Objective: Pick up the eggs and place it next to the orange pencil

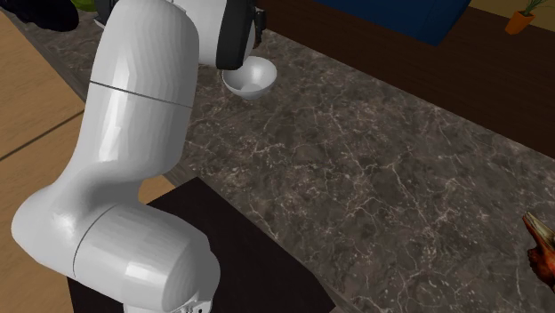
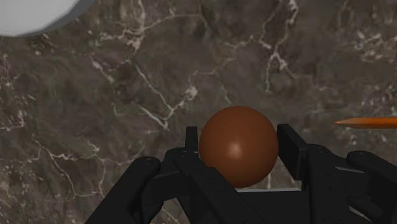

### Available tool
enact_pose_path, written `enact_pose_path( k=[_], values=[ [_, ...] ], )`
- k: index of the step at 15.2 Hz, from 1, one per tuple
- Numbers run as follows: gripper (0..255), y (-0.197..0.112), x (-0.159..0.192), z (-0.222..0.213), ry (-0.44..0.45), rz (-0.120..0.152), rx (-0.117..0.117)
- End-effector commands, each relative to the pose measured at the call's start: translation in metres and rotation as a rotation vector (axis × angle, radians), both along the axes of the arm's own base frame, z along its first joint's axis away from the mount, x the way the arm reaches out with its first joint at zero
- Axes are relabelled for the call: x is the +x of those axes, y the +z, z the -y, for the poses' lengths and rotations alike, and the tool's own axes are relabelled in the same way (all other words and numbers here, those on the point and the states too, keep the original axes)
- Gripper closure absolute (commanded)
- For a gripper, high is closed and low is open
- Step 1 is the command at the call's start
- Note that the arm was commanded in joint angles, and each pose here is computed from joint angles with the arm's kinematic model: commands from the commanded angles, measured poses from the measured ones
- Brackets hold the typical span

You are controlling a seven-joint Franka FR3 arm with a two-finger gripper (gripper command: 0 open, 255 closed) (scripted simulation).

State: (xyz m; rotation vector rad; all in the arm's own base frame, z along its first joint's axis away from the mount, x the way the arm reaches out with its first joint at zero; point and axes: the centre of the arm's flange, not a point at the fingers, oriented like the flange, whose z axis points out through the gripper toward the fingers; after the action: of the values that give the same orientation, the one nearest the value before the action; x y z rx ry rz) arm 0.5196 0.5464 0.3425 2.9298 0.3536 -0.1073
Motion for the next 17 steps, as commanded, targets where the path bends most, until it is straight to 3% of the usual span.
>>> enact_pose_path(
  k=[1,2,3,8,12,17],
  values=[
    [255,0.000,0.000,0.000,0.000,0.000,0.000],
    [255,0.000,0.000,0.000,0.000,0.000,0.000],
    [0,0.000,0.000,0.000,0.000,0.000,0.000],
    [0,0.000,0.000,0.000,0.000,0.000,0.000],
    [0,0.049,0.002,-0.010,0.000,0.000,0.000],
    [0,0.049,0.002,-0.010,0.000,0.000,0.000]
  ],
)
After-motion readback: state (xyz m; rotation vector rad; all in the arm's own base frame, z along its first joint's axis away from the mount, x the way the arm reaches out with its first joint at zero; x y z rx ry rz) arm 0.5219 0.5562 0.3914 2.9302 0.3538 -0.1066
